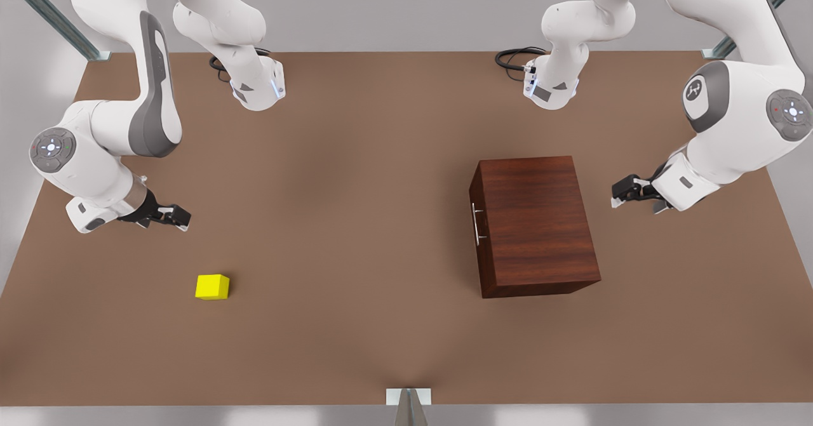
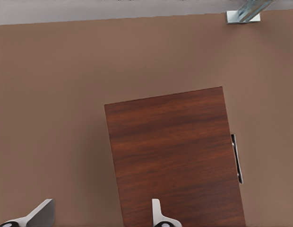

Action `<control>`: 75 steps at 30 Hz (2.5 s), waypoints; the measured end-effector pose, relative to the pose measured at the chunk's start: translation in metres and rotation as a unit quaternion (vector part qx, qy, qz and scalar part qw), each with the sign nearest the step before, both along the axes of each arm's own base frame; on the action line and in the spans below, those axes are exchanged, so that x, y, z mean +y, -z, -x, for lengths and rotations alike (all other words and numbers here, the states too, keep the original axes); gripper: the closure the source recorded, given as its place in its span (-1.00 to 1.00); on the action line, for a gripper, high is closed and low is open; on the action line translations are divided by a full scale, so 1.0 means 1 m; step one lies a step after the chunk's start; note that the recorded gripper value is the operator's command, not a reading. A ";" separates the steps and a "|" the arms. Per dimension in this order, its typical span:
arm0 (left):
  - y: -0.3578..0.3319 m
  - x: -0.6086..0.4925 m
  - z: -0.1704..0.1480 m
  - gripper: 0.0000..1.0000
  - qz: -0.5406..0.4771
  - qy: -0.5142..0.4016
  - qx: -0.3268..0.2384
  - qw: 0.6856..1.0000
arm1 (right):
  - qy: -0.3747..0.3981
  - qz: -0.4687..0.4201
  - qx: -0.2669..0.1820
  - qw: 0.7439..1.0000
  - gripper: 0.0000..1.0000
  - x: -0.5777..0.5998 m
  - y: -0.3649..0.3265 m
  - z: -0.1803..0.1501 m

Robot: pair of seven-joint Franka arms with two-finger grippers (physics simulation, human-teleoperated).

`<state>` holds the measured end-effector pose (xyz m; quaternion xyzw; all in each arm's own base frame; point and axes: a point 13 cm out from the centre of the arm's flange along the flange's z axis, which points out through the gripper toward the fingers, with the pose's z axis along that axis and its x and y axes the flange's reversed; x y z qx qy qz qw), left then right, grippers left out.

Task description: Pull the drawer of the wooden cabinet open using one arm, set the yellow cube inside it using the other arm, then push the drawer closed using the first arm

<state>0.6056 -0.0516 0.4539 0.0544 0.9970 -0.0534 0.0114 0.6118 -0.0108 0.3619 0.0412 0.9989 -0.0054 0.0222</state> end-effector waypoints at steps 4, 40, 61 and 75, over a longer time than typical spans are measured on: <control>0.003 0.001 0.000 -1.00 -0.006 -0.005 0.001 1.000 | 0.010 -0.002 -0.003 1.000 -1.00 -0.001 -0.002 -0.002; 0.248 -0.341 0.055 -1.00 -0.222 -0.060 -0.026 0.973 | 0.522 -0.052 0.016 0.851 -1.00 -0.050 0.233 -0.090; 0.292 -0.324 0.051 -1.00 -0.264 -0.131 -0.053 0.954 | 0.597 -0.026 0.060 0.799 -1.00 -0.038 0.268 -0.082; 0.287 -0.348 0.049 -1.00 -0.233 -0.146 -0.067 0.959 | 0.620 -0.033 0.057 0.782 -1.00 -0.026 0.294 -0.086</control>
